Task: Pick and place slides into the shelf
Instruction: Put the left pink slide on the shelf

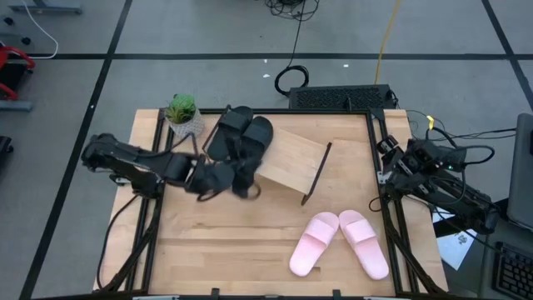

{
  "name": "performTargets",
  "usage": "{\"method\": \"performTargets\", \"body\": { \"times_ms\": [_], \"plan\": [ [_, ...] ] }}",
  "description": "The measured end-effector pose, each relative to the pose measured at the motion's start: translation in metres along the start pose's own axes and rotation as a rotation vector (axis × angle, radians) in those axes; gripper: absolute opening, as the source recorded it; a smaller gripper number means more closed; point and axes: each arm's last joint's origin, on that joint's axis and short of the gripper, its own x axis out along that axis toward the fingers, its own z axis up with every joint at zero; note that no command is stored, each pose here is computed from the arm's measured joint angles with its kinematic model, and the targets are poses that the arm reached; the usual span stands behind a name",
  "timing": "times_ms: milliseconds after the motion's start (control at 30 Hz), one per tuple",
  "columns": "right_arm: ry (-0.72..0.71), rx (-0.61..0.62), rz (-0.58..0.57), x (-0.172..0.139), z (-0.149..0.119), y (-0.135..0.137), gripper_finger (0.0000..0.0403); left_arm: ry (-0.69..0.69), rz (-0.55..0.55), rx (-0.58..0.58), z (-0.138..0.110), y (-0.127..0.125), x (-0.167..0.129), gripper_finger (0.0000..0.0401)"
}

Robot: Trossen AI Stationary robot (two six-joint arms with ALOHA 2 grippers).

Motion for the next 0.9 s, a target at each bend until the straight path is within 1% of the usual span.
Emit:
{"method": "performTargets", "body": {
  "times_ms": [133, 200, 267, 367, 467, 533, 667, 900],
  "plan": [
    [0.048, 0.000, 0.040, 0.000, -0.001, 0.001, 0.0187, -0.098, -0.108, -0.070, 0.016, -0.028, -0.018, 0.0157],
    [0.065, 0.000, 0.054, 0.000, -0.002, 0.002, 0.0187, -0.127, -0.146, -0.098, 0.023, -0.044, -0.025, 0.0157],
    [0.074, 0.016, 0.061, 0.000, -0.002, 0.002, 0.0187, -0.160, -0.166, -0.121, 0.032, -0.062, -0.026, 0.0157],
    [0.072, 0.035, 0.064, 0.000, -0.001, 0.003, 0.0187, -0.166, -0.175, -0.087, 0.039, -0.088, -0.025, 0.0157],
    [0.054, 0.049, 0.074, 0.000, 0.002, 0.006, 0.0187, -0.143, -0.188, -0.064, 0.041, -0.111, -0.014, 0.0157],
    [0.020, 0.040, 0.080, 0.000, 0.005, 0.011, 0.0187, -0.134, -0.193, -0.083, 0.042, -0.123, -0.006, 0.0157],
    [-0.048, -0.003, 0.111, -0.002, 0.013, 0.021, 0.0187, -0.135, -0.211, -0.098, 0.044, -0.143, 0.010, 0.0157],
    [-0.063, 0.031, 0.129, -0.002, 0.014, 0.025, 0.0187, -0.184, -0.220, -0.142, 0.050, -0.172, 0.028, 0.0157]
  ]
}}
